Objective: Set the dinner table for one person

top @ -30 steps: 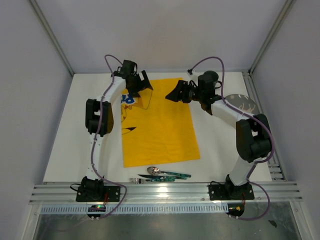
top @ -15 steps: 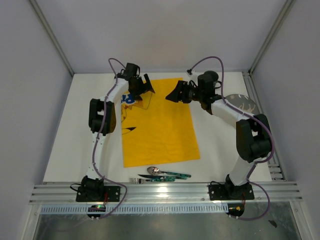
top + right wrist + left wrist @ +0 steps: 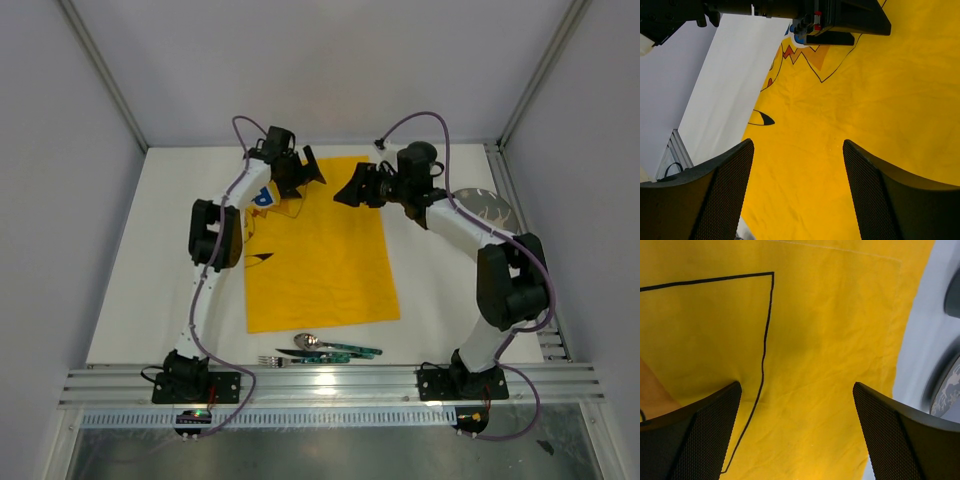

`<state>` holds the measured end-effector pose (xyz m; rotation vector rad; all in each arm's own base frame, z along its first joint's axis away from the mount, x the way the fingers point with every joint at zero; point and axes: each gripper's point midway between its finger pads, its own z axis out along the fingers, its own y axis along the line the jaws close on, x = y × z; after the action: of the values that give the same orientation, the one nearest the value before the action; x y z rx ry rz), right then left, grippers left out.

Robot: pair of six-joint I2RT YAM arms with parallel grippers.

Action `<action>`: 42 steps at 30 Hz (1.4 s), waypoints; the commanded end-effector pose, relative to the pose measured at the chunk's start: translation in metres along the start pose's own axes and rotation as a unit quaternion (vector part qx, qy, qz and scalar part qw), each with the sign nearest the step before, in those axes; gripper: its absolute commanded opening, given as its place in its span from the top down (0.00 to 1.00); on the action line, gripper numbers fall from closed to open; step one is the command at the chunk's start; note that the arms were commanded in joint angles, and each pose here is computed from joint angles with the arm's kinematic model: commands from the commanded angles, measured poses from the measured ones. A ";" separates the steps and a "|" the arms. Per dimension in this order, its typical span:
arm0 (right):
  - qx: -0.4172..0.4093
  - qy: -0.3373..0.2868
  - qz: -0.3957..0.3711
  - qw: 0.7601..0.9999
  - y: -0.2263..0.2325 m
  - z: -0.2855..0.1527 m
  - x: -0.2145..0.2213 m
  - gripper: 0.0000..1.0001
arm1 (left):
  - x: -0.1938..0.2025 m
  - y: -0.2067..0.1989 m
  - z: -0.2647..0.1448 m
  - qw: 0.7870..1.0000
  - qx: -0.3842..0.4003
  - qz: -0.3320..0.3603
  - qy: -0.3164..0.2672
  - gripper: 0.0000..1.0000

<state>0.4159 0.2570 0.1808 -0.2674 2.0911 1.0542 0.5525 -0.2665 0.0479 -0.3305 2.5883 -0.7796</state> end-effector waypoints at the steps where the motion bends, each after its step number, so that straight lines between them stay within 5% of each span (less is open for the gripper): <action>1: -0.009 -0.038 -0.041 0.998 0.021 -0.017 -0.030 0.24 | 0.038 0.001 0.028 0.999 -0.002 -0.009 0.049 0.03; 22: 0.001 -0.046 -0.041 0.998 0.019 -0.031 -0.026 0.24 | 0.081 -0.001 0.051 0.995 -0.010 -0.003 0.095 0.03; 28: 0.026 -0.060 -0.043 0.997 0.013 -0.039 -0.024 0.24 | 0.044 -0.008 0.017 0.998 -0.031 0.037 0.037 0.03; 32: 0.101 -0.093 -0.056 0.989 -0.002 -0.058 -0.037 0.17 | -0.006 -0.020 -0.042 0.995 -0.049 0.069 -0.043 0.01; 34: 0.174 -0.101 -0.067 0.977 -0.020 -0.070 -0.051 0.14 | -0.020 -0.020 -0.063 0.992 -0.060 0.085 -0.068 0.01; 37: 0.365 -0.091 -0.063 0.925 -0.074 -0.105 -0.067 0.10 | -0.030 -0.017 -0.096 0.987 -0.088 0.098 -0.097 0.01; 38: 0.446 -0.067 -0.075 0.889 -0.097 -0.123 -0.069 0.07 | -0.030 -0.015 -0.107 0.985 -0.098 0.099 -0.105 0.01; 42: 0.549 -0.059 -0.086 0.830 -0.124 -0.153 -0.071 0.01 | -0.026 0.002 -0.123 0.978 -0.145 0.095 -0.112 0.01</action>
<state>0.4594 0.1201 0.2251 0.0924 2.1033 0.1272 0.5266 -0.2223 0.1111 -0.2345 2.5326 -0.4130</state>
